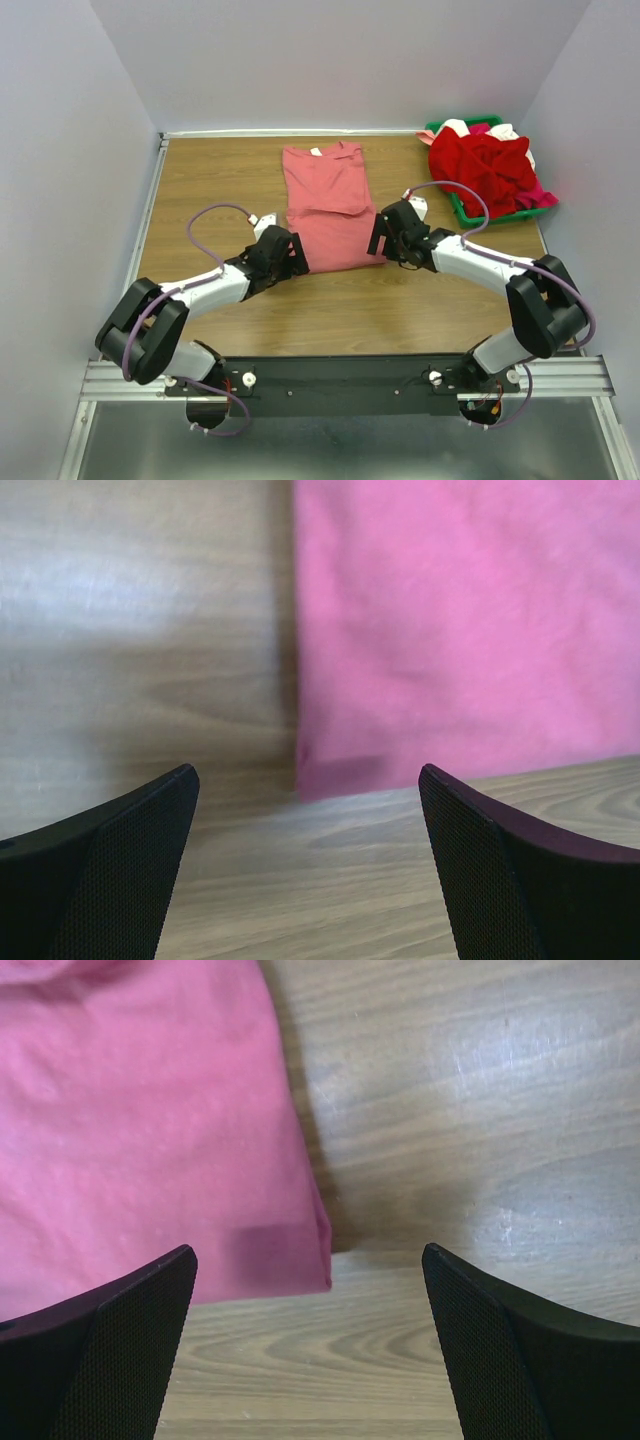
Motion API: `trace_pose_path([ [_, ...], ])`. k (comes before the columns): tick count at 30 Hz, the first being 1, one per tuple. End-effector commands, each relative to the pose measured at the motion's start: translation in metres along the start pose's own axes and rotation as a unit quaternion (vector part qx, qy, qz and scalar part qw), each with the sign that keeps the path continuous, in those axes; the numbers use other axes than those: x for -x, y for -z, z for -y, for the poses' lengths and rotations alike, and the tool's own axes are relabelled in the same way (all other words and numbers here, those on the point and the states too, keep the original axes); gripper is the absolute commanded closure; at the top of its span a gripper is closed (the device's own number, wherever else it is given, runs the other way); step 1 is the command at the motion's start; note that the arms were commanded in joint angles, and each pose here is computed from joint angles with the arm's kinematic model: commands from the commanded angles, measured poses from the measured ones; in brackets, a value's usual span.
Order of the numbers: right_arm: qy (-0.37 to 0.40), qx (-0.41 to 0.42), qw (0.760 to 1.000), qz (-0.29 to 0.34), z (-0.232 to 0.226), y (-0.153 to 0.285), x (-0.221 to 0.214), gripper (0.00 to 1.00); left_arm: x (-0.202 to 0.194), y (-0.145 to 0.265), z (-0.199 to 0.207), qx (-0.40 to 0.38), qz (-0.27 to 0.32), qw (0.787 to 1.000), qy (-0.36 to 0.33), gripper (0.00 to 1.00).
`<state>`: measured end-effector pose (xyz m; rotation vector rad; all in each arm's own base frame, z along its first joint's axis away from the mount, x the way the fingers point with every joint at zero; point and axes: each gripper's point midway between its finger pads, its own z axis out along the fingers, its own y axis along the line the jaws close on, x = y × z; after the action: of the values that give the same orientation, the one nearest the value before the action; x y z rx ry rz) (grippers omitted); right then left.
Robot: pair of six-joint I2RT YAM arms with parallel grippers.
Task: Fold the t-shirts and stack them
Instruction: Fold the tshirt
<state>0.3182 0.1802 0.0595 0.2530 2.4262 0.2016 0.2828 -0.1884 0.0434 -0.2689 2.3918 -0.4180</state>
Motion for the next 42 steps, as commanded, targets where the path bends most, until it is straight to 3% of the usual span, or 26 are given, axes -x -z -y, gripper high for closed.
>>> trace_pose_path([
  [1, -0.006, -0.008, 1.000, -0.019, 0.007, -0.004, -0.014, 0.02, -0.009, 0.001, 0.000, -0.014, -0.001, 0.999, 0.030, 0.02],
  [6, -0.007, -0.021, 0.999, -0.034, 0.014, -0.011, -0.026, 0.09, -0.012, 0.000, 0.001, -0.017, -0.001, 0.999, 0.027, 0.04],
  [16, 0.006, -0.058, 0.997, -0.041, 0.027, -0.026, -0.036, 0.20, -0.022, -0.009, -0.009, 0.007, -0.012, 0.999, 0.029, 0.37],
  [23, 0.006, -0.049, 0.997, -0.067, 0.029, -0.027, -0.052, 0.52, -0.030, -0.019, -0.010, 0.020, -0.029, 0.999, 0.019, 0.53],
  [24, 0.005, -0.048, 0.996, -0.069, 0.030, -0.026, -0.055, 0.57, -0.031, -0.020, -0.010, 0.020, -0.030, 0.999, 0.020, 0.56],
  [26, 0.006, -0.047, 0.997, -0.068, 0.034, -0.024, -0.058, 0.70, -0.034, -0.021, -0.011, 0.023, -0.034, 0.999, 0.019, 0.74],
  [28, 0.005, -0.045, 0.997, -0.063, 0.036, -0.022, -0.058, 0.76, -0.036, -0.023, -0.011, 0.026, -0.038, 0.999, 0.016, 0.98],
  [33, -0.001, -0.027, 0.998, -0.063, 0.037, -0.013, -0.063, 0.96, -0.042, -0.021, -0.003, 0.019, -0.046, 0.999, 0.009, 1.00],
  [42, -0.008, 0.044, 0.997, -0.063, 0.036, 0.029, -0.085, 0.99, -0.087, 0.013, 0.020, 0.001, -0.068, 0.997, -0.022, 1.00],
])
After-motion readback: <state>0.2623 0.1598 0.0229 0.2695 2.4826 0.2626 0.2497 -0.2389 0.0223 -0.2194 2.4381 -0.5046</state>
